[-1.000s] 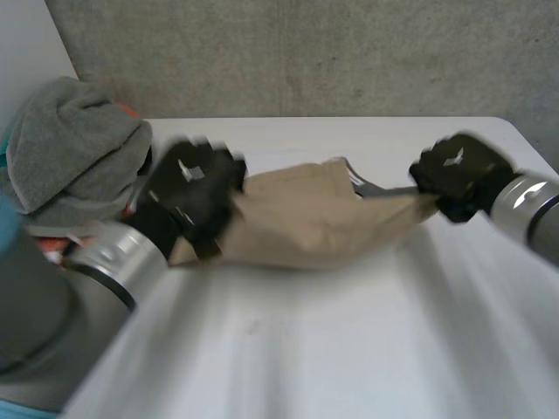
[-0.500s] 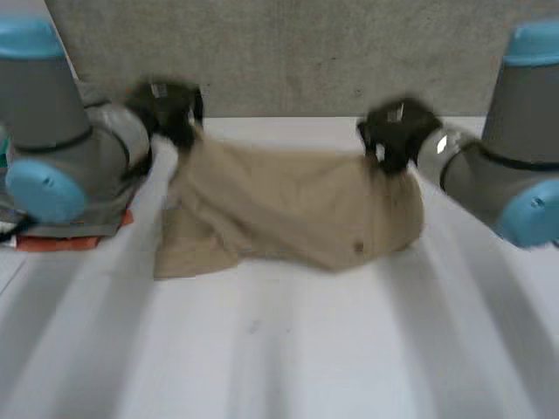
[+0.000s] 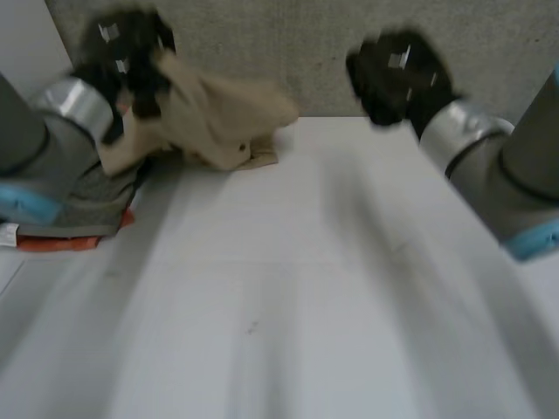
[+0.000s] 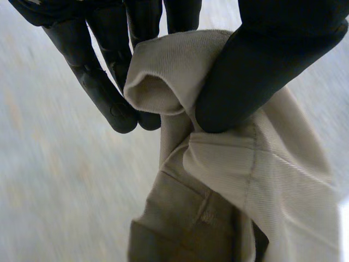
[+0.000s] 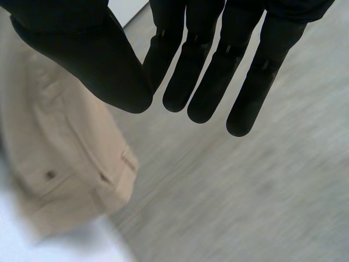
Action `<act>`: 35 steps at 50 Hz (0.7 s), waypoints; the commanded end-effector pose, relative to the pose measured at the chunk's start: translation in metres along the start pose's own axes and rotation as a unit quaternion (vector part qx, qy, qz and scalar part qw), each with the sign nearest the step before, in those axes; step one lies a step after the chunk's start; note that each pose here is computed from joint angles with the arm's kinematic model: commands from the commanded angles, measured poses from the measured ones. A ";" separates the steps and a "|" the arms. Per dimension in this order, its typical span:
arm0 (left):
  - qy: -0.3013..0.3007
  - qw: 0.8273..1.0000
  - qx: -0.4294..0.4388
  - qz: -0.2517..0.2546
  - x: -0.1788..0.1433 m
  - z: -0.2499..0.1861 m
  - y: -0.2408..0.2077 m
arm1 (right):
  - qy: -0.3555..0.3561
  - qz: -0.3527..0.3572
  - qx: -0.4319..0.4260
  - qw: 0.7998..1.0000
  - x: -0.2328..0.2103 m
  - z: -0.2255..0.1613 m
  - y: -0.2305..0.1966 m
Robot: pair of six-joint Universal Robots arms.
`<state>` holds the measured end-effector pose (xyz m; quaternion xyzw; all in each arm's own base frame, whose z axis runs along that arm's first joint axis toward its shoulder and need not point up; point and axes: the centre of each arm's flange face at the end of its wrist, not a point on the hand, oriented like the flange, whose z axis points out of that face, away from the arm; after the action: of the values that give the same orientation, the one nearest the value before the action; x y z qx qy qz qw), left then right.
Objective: Fold the laundry.
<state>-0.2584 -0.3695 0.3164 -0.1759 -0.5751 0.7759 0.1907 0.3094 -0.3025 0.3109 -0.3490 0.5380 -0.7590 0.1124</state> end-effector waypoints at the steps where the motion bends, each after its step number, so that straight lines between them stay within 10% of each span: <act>1: 0.054 0.991 -0.123 -0.015 0.023 -0.056 0.065 | -0.066 -0.006 -0.128 0.990 -0.035 -0.023 0.074; 8: 0.127 0.981 -0.143 -0.012 0.044 -0.086 0.072 | -0.072 0.001 -0.175 0.982 -0.033 -0.016 0.113; 35: 0.085 0.994 -0.061 -0.031 0.059 -0.112 -0.034 | -0.087 0.240 -0.219 0.942 -0.128 -0.007 0.166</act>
<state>-0.2532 -0.2367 0.3112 -0.2476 -0.6079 0.7092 0.2574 0.3576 -0.3079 0.1180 -0.3006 0.7311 -0.5592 0.2499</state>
